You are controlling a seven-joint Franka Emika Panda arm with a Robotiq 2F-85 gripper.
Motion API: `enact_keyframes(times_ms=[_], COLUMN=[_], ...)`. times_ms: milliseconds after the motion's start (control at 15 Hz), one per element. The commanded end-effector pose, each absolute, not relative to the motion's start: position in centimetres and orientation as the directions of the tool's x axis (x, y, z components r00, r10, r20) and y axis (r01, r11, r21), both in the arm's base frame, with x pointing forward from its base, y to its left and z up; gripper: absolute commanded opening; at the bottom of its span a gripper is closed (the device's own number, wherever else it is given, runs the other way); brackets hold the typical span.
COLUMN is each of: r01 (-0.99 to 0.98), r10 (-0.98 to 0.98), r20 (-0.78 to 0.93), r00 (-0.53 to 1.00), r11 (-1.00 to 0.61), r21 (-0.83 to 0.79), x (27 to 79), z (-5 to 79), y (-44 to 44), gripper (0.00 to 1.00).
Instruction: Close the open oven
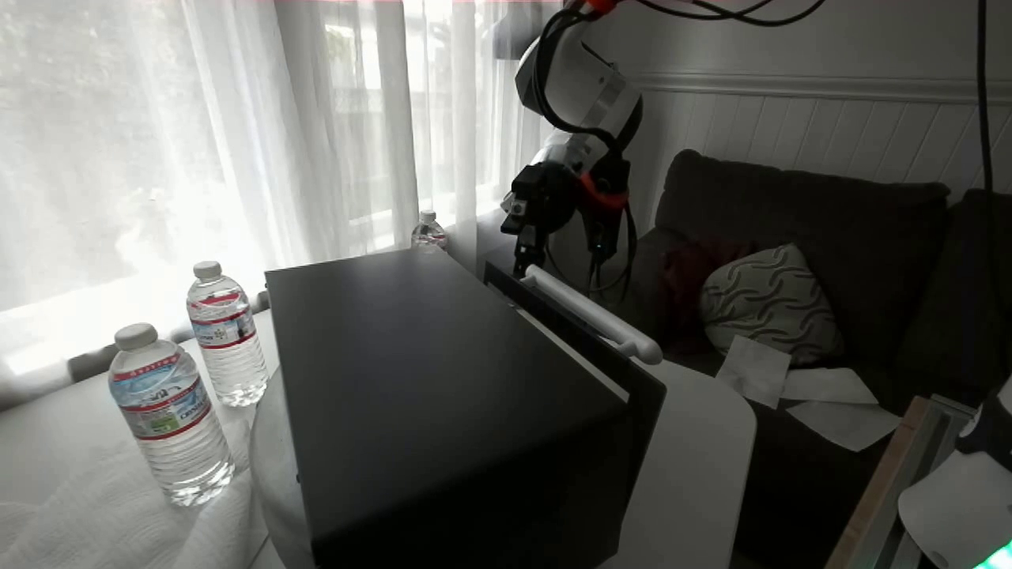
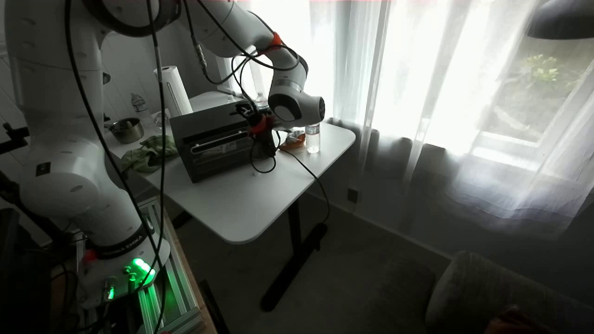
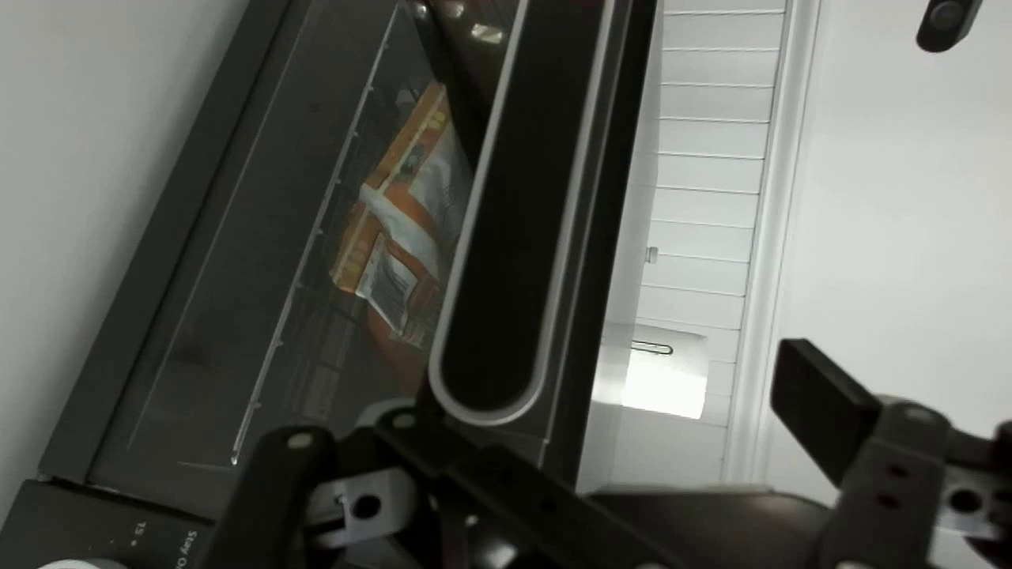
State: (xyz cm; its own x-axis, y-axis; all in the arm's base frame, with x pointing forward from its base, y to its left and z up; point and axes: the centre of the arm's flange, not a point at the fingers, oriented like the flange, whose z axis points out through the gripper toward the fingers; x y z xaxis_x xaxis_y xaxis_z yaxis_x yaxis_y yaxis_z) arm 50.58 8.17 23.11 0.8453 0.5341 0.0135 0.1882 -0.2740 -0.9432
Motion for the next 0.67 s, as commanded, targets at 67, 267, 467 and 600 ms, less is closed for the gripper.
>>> enact_keyframes(times_ms=[67,267,467,600], r01=[0.195,0.215,0.228,0.216], r10=[0.560,0.578,0.589,0.592], r20=[0.046,0.080,0.099,0.078], r00=[0.827,0.812,0.802,0.802], r11=[-0.210,-0.169,-0.147,-0.166], r21=[-0.958,-0.962,-0.963,-0.962], x=[49.5,49.4,49.0,48.8], z=[23.5,23.1,22.9,22.9], y=[8.7,9.4,10.1,10.2], gripper=[1.00,1.00,1.00,1.00])
